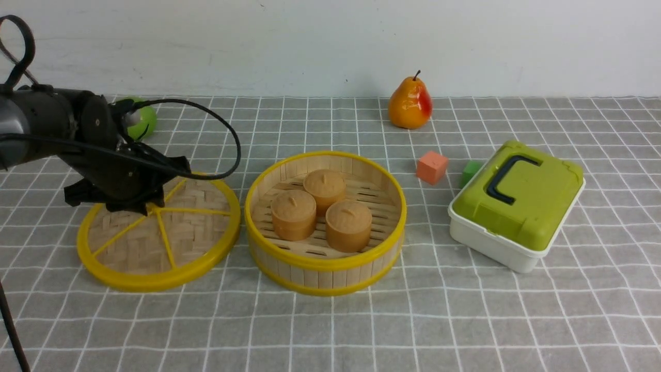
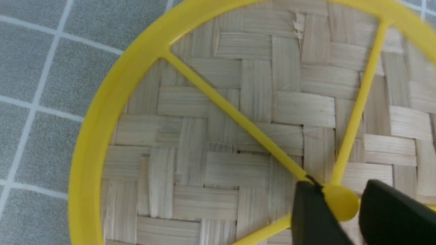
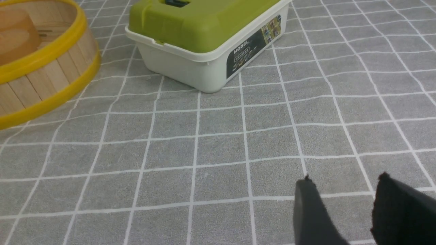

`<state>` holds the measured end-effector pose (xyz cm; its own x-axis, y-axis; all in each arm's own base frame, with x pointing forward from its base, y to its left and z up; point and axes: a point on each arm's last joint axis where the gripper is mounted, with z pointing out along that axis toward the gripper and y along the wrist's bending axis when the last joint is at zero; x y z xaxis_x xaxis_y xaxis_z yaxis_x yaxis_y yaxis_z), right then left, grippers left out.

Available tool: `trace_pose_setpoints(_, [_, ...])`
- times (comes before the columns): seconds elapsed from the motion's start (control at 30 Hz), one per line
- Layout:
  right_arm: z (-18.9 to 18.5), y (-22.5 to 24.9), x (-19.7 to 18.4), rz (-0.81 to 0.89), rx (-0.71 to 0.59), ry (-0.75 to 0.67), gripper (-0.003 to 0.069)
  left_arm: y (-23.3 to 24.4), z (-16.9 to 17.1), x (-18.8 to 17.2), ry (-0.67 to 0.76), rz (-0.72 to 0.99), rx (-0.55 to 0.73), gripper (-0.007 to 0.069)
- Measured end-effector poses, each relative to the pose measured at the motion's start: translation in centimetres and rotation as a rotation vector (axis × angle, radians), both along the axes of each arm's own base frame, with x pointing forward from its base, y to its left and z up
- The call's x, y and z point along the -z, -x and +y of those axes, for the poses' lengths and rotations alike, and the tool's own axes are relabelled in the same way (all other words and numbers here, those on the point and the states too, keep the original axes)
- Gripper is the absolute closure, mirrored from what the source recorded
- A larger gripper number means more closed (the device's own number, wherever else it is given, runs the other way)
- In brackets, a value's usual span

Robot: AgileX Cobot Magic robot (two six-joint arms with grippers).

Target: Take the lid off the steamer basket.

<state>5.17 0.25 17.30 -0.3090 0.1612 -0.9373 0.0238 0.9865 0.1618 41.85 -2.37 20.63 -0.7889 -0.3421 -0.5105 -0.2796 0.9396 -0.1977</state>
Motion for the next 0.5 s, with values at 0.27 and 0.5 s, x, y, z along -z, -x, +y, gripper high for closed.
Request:
trace_pose_setpoints(0.27, [0.0, 0.0, 0.0, 0.000, 0.000, 0.000, 0.0417, 3.1, 0.0, -9.3, 0.024, -0.234, 0.013, 0.0252])
trace_pose_setpoints(0.5, [0.0, 0.0, 0.0, 0.000, 0.000, 0.000, 0.0417, 13.7, -1.1, -22.7, 0.108, -0.759, 0.119, 0.0466])
